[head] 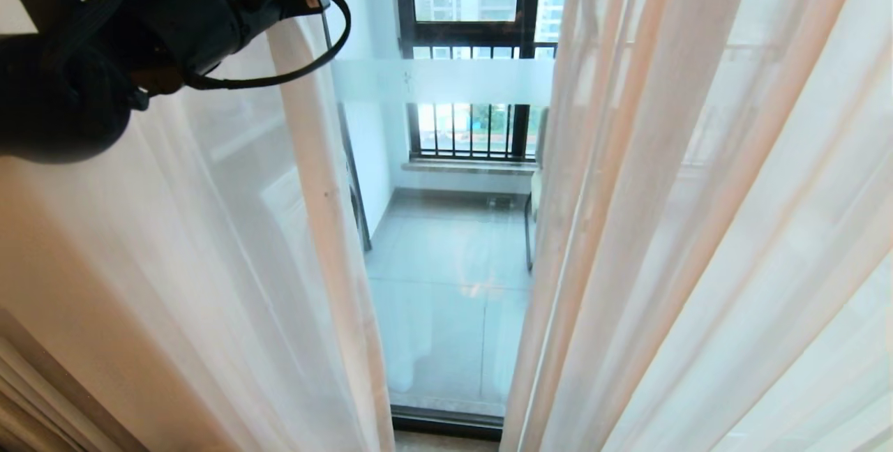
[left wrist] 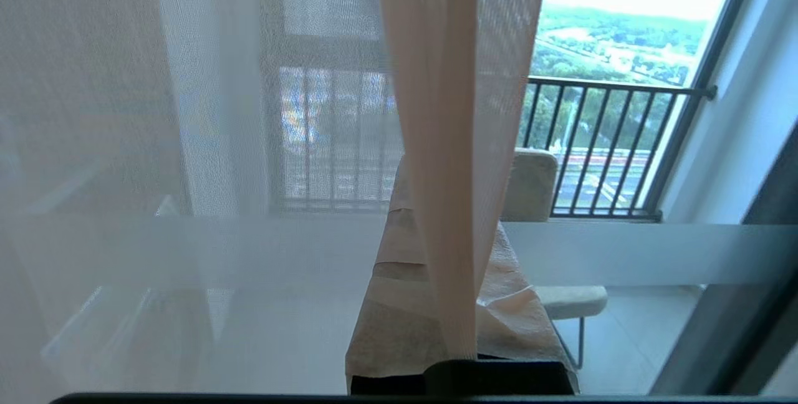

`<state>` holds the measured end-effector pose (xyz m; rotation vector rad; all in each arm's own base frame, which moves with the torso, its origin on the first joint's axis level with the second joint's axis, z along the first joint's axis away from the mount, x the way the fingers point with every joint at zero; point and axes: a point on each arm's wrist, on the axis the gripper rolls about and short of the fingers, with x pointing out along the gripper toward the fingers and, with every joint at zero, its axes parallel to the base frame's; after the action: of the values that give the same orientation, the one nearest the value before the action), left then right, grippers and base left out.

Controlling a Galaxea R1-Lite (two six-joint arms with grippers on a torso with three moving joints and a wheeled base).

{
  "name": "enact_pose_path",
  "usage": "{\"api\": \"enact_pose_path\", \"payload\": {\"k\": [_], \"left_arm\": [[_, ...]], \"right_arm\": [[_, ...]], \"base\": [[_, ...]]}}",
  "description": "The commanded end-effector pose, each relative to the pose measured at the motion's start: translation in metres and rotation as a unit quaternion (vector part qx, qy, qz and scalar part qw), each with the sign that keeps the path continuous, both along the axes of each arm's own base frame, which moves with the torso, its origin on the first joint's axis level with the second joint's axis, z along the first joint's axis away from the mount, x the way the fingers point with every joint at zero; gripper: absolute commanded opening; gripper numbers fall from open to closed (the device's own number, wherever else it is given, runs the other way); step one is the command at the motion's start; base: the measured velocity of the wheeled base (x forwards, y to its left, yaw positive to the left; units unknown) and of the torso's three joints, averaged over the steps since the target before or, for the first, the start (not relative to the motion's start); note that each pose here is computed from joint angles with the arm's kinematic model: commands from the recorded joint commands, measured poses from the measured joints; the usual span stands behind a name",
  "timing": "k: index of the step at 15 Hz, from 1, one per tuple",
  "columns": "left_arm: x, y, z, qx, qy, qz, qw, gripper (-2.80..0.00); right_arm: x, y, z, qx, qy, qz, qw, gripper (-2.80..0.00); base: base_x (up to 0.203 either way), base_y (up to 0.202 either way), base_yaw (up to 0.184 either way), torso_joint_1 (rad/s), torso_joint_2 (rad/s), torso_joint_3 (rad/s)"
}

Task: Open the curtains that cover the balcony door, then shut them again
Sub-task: Close the inner curtains on both sides

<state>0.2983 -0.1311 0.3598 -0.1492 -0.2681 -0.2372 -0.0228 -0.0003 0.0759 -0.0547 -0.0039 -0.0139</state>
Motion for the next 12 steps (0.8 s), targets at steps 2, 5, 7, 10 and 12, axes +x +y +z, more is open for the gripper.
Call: {"api": "enact_pose_path", "payload": {"k": [2, 5, 7, 10, 12], "left_arm": [[-0.011, -0.008, 0.004, -0.003, -0.005, -0.019, 0.9998, -2.8], [-0.017, -0.018, 0.004, -0.003, -0.006, -0.036, 0.9993, -2.8], [-0.021, -0.025, 0.005, -0.004, -0.007, -0.048, 0.9988, -2.8], [-0.028, -0.033, 0.007, -0.006, -0.01, -0.065, 0.9978, -2.8], [-0.032, -0.037, 0.008, -0.007, -0.012, -0.074, 0.9972, -2.8]], "right_arm": [[0.0, 0.0, 0.0, 0.0, 0.0, 0.0, 1.0, -2.8], [0.0, 0.0, 0.0, 0.0, 0.0, 0.0, 1.0, -2.8], [0.0, 0.0, 0.0, 0.0, 0.0, 0.0, 1.0, -2.8], [0.0, 0.0, 0.0, 0.0, 0.0, 0.0, 1.0, -2.8], [0.0, 0.0, 0.0, 0.0, 0.0, 0.0, 1.0, -2.8]], "base": [[0.0, -0.191, 0.004, 0.002, 0.0, 0.004], [0.0, -0.19, 0.004, -0.001, 0.0, 0.001], [0.0, -0.189, 0.003, 0.002, 0.0, 0.007], [0.0, -0.191, 0.002, 0.004, 0.0, 0.005], [0.0, -0.19, 0.003, 0.003, 0.0, 0.002]]}}
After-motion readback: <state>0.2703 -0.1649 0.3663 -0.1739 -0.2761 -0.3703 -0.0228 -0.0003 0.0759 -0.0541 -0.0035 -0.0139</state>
